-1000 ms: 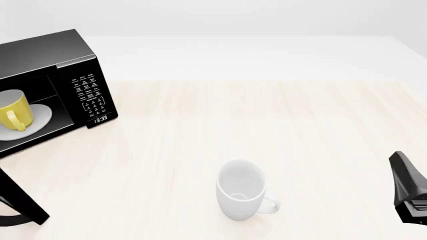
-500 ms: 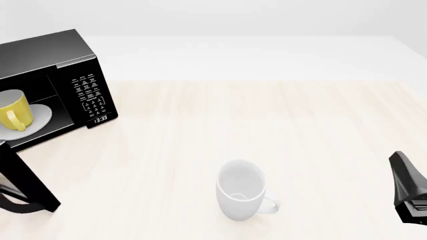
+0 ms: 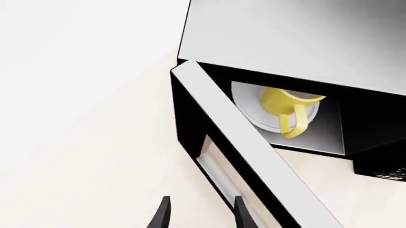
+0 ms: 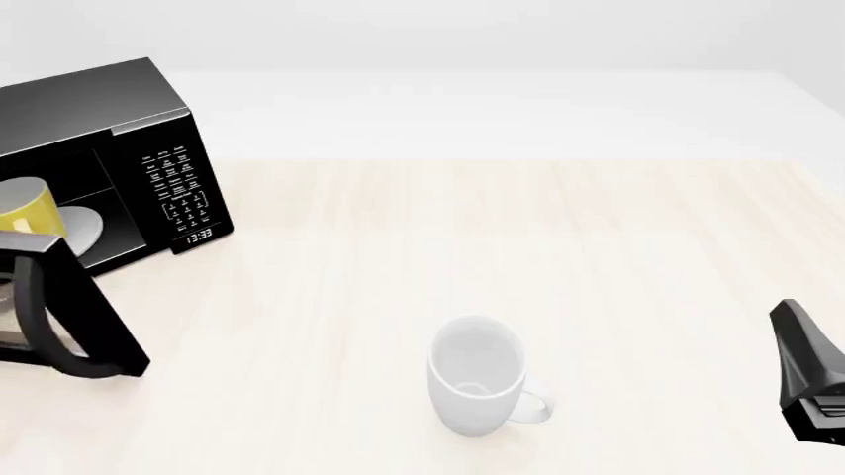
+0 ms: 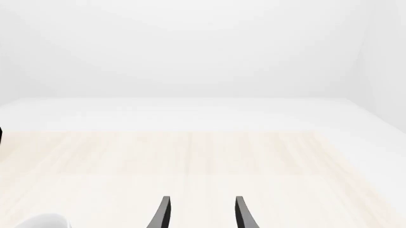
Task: Put the yellow and white mug in the microwave and close it.
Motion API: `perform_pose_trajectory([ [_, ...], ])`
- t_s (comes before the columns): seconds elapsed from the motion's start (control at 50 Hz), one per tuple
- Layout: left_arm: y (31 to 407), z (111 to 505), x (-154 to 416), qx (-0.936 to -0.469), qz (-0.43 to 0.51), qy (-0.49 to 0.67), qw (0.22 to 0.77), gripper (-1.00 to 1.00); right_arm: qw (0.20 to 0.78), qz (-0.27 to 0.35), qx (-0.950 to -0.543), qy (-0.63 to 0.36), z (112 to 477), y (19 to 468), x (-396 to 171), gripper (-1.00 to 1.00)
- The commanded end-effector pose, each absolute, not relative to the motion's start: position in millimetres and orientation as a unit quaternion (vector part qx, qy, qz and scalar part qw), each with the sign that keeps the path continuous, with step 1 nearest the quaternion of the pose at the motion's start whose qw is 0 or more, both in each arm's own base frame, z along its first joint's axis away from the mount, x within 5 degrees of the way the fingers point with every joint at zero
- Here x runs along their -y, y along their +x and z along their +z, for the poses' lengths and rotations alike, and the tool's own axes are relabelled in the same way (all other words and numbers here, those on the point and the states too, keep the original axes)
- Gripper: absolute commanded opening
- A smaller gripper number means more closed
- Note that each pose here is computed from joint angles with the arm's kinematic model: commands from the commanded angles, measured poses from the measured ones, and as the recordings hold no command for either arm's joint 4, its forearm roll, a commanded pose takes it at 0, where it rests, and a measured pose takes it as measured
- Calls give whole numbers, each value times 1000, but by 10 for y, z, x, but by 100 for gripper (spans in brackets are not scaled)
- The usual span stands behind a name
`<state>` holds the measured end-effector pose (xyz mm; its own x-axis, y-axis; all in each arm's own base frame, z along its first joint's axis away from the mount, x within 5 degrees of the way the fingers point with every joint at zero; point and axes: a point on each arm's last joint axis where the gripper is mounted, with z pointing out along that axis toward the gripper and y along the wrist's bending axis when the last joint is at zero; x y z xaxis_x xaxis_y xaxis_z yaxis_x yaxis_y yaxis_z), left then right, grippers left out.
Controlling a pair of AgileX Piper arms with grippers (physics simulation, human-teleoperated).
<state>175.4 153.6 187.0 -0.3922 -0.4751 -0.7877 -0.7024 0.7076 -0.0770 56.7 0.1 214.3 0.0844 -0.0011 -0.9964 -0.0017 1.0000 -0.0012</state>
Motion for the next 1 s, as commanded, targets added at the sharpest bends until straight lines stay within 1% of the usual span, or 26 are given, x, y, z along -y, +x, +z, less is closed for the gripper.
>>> perform_pose_trajectory([
  [0.02,1836,1882,-1487,-828,127,-341,426,100,736,0,-677,-1,2143,567,-1,100],
  [0.36,1900,1948,-1439,-826,122,-328,442,100,736,0,-677,-1,2143,567,-1,100],
  [1.0,2101,1935,-1370,-828,108,-299,461,100,736,0,-677,-1,2143,567,-1,100],
])
